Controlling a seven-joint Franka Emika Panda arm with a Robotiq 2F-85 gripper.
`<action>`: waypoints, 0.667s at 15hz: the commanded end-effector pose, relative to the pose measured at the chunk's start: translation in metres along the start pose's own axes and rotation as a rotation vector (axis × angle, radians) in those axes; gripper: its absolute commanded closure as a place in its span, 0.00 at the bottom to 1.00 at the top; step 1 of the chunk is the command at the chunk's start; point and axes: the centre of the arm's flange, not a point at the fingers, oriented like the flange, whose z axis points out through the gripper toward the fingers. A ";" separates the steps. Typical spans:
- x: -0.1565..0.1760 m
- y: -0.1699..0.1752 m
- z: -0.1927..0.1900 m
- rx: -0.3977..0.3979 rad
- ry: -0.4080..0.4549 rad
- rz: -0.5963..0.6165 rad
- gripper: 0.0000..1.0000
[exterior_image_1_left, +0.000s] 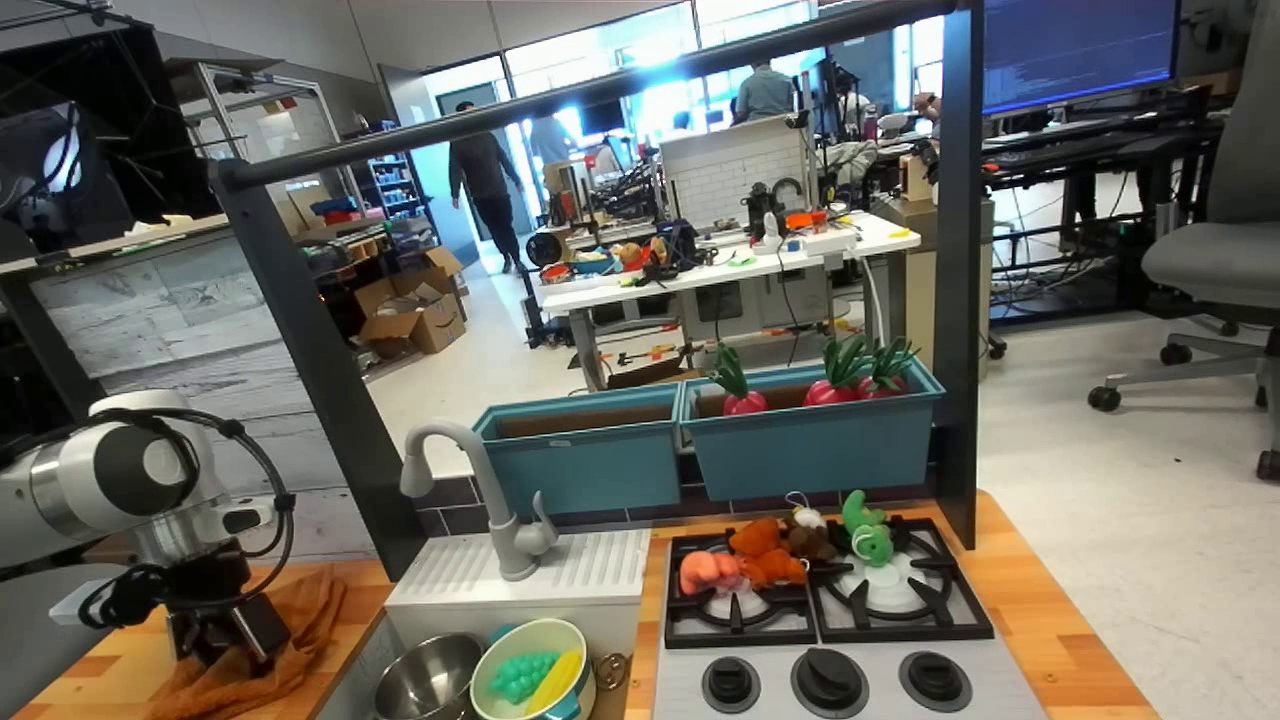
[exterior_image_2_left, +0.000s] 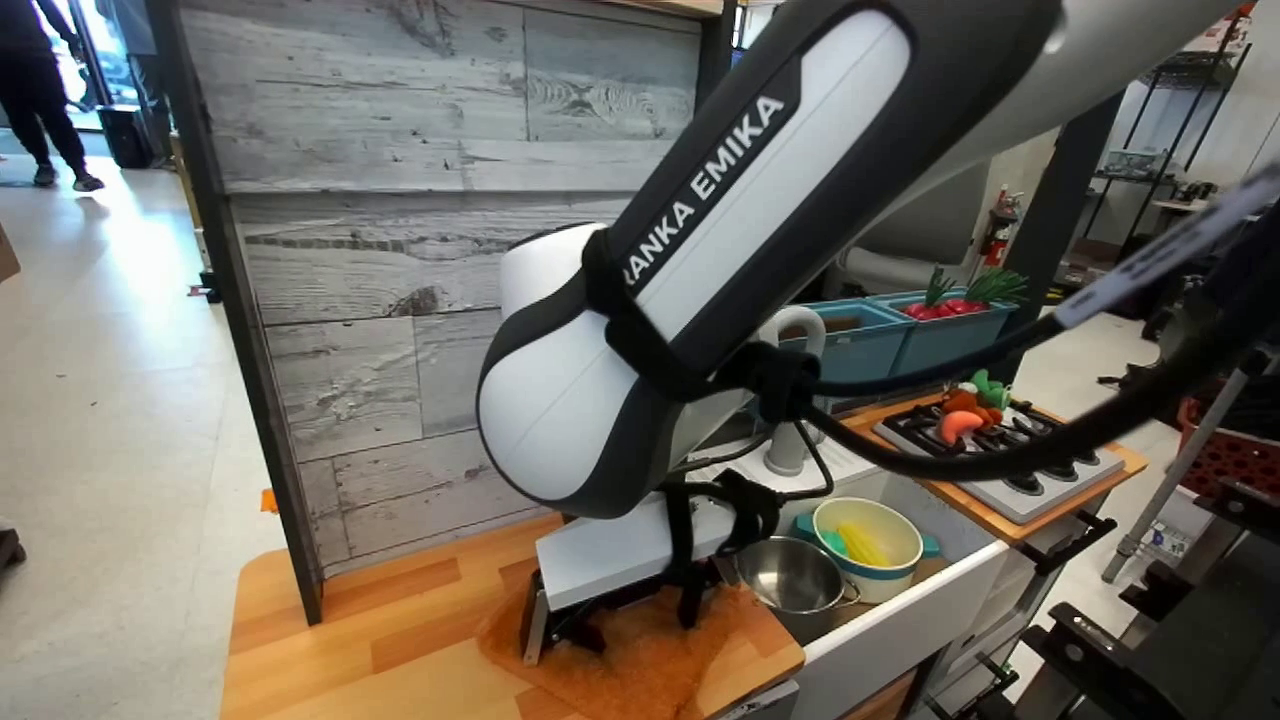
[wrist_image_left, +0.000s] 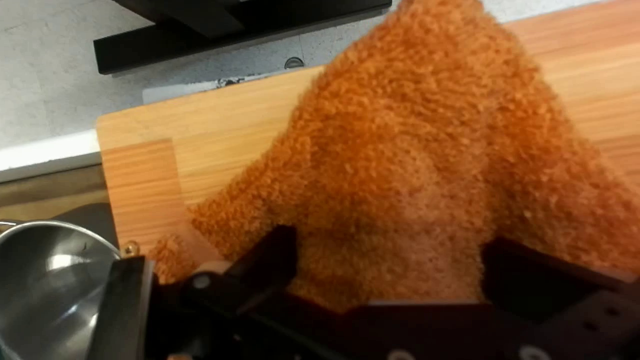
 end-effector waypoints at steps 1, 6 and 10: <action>0.011 -0.054 0.020 -0.006 0.035 -0.007 0.00; -0.016 -0.139 0.014 -0.015 0.024 -0.112 0.00; -0.025 -0.147 0.019 -0.049 -0.009 -0.135 0.00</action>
